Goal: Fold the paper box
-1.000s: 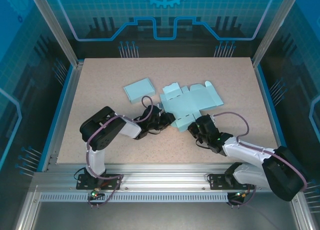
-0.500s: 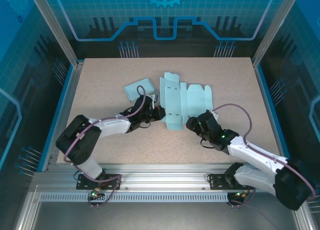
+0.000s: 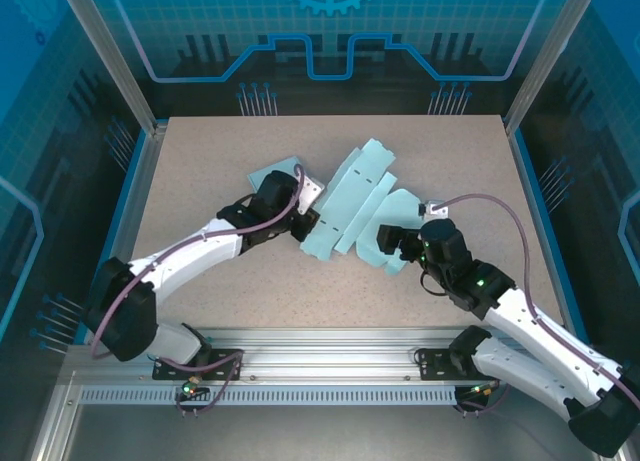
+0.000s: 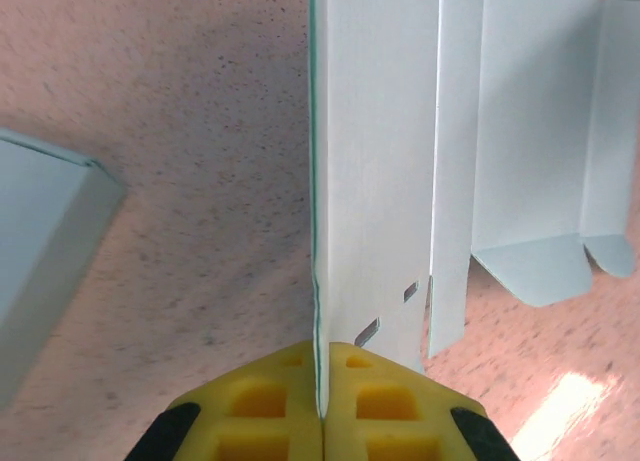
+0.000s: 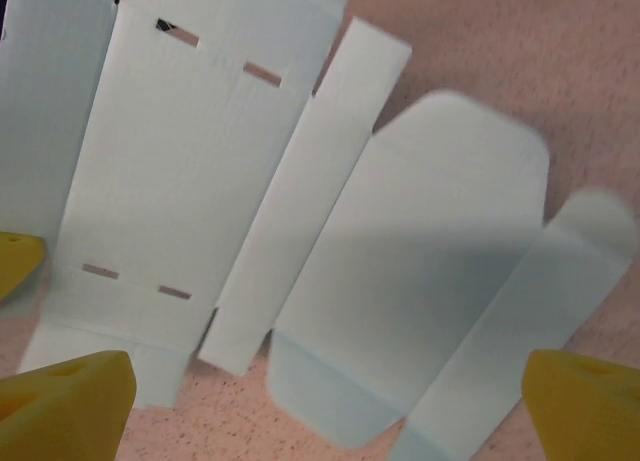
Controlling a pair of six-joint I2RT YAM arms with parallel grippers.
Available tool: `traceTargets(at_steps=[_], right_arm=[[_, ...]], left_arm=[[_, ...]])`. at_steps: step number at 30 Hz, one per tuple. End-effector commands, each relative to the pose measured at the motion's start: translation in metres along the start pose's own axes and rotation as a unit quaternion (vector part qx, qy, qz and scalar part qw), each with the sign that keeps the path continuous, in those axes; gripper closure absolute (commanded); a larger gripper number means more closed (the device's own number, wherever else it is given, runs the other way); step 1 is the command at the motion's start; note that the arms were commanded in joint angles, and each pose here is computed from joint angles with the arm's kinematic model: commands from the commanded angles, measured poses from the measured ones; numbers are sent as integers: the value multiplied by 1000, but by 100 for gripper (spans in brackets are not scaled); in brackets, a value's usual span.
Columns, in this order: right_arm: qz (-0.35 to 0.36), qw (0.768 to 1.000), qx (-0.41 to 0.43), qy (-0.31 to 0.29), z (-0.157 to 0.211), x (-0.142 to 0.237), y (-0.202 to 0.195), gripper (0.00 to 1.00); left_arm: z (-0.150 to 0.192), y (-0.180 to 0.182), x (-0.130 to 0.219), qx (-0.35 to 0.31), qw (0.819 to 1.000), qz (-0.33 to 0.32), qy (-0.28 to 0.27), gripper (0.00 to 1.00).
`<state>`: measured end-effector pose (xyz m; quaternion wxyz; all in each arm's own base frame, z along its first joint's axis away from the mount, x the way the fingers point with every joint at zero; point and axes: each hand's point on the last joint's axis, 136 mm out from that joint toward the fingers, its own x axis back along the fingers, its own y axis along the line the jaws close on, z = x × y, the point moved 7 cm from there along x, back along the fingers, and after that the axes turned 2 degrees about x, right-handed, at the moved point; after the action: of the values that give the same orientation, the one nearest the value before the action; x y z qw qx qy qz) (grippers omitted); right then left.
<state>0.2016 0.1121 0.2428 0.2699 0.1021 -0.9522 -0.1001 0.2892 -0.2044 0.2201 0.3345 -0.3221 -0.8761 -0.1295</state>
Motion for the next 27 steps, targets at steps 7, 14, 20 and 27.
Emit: traceTargets(at_steps=[7, 14, 20, 27], right_arm=[[18, 992, 124, 3, -27, 4, 5, 0], [-77, 987, 138, -18, -38, 9, 20, 0], [-95, 991, 94, -25, -44, 11, 13, 0], [-103, 994, 11, 25, -42, -3, -5, 0]], left_arm=[[-8, 5, 42, -229, 973, -28, -5, 100], [-12, 9, 56, -351, 936, -1, -28, 100], [-20, 9, 40, -385, 922, 7, -47, 100], [-14, 11, -9, -406, 913, -26, -13, 100]])
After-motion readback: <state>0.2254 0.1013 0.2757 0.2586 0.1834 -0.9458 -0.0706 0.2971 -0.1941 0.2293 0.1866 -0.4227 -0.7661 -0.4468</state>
